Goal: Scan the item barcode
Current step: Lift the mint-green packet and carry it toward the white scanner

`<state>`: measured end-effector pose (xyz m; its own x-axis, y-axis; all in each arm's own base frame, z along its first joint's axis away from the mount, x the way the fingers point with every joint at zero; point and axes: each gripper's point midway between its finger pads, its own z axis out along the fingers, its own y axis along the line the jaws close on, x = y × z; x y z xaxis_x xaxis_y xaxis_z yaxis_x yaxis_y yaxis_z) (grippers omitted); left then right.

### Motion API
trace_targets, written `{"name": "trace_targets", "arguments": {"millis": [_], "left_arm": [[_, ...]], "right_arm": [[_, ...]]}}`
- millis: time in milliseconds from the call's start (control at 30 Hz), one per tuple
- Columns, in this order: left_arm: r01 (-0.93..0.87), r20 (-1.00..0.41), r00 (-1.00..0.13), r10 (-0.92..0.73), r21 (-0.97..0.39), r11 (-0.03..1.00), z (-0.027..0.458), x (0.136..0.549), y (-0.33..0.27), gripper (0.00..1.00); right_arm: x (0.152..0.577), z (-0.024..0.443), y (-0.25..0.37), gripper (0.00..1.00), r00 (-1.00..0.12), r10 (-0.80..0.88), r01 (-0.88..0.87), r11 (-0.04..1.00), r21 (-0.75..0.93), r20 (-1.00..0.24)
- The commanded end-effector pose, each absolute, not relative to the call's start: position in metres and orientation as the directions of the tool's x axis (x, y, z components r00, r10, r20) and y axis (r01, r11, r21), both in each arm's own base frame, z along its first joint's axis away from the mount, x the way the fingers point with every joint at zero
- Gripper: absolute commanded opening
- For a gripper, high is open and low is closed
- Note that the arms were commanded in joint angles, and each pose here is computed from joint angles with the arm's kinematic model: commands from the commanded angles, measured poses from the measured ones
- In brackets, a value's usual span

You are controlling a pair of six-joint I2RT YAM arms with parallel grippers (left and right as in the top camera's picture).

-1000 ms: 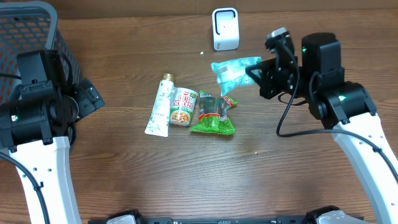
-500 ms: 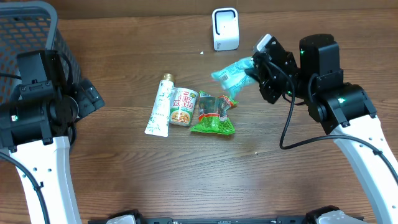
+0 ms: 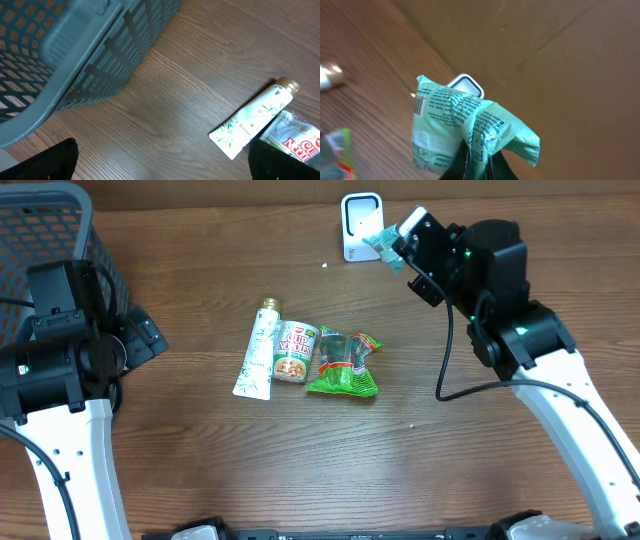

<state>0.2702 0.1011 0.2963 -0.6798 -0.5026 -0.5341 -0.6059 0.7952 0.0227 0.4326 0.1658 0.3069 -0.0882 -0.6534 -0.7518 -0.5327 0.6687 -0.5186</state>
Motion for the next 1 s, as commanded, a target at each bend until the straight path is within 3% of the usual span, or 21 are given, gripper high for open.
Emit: {"name": "trace_targets", "arguments": {"millis": [0, 233, 533, 633, 700, 833, 967], "left_arm": [[-0.616, -0.540, -0.666, -0.515, 0.008, 0.788, 0.298, 0.269, 0.101, 1.00], [-0.617, -0.540, -0.665, -0.516, 0.008, 0.787, 0.298, 0.269, 0.101, 1.00], [-0.617, -0.540, -0.666, -0.516, 0.008, 0.787, 0.298, 0.269, 0.101, 1.00], [-0.616, -0.540, -0.666, -0.515, 0.008, 0.787, 0.298, 0.269, 0.101, 0.99], [-0.616, -0.540, -0.666, -0.515, 0.008, 0.787, 0.298, 0.269, 0.101, 1.00], [-0.616, -0.540, -0.666, -0.515, 0.009, 0.787, 0.298, 0.269, 0.101, 0.99], [-0.616, -0.540, -0.666, -0.515, 0.009, 0.787, 0.298, 0.269, 0.101, 1.00]], "right_arm": [[0.446, 0.317, 0.166, 0.04, -0.014, -0.726, -0.490, 0.604, -0.628, -0.687], [0.444, 0.308, 0.175, 0.04, 0.001, -0.718, -0.541, 0.585, -0.604, -0.696], [0.408, 0.293, 0.200, 0.04, -0.119, -0.551, -0.712, 0.627, -0.316, -0.826], [0.395, 0.295, 0.202, 0.04, -0.225, -0.427, -0.749, 0.650, -0.125, -0.876], [0.374, 0.291, 0.204, 0.04, -0.336, -0.339, -0.794, 0.604, 0.071, -0.879], [0.355, 0.272, 0.178, 0.04, -0.626, -0.192, -0.668, 0.633, 0.391, -0.756], [0.346, 0.259, 0.146, 0.04, -0.749, -0.112, -0.545, 0.665, 0.511, -0.653]]}}
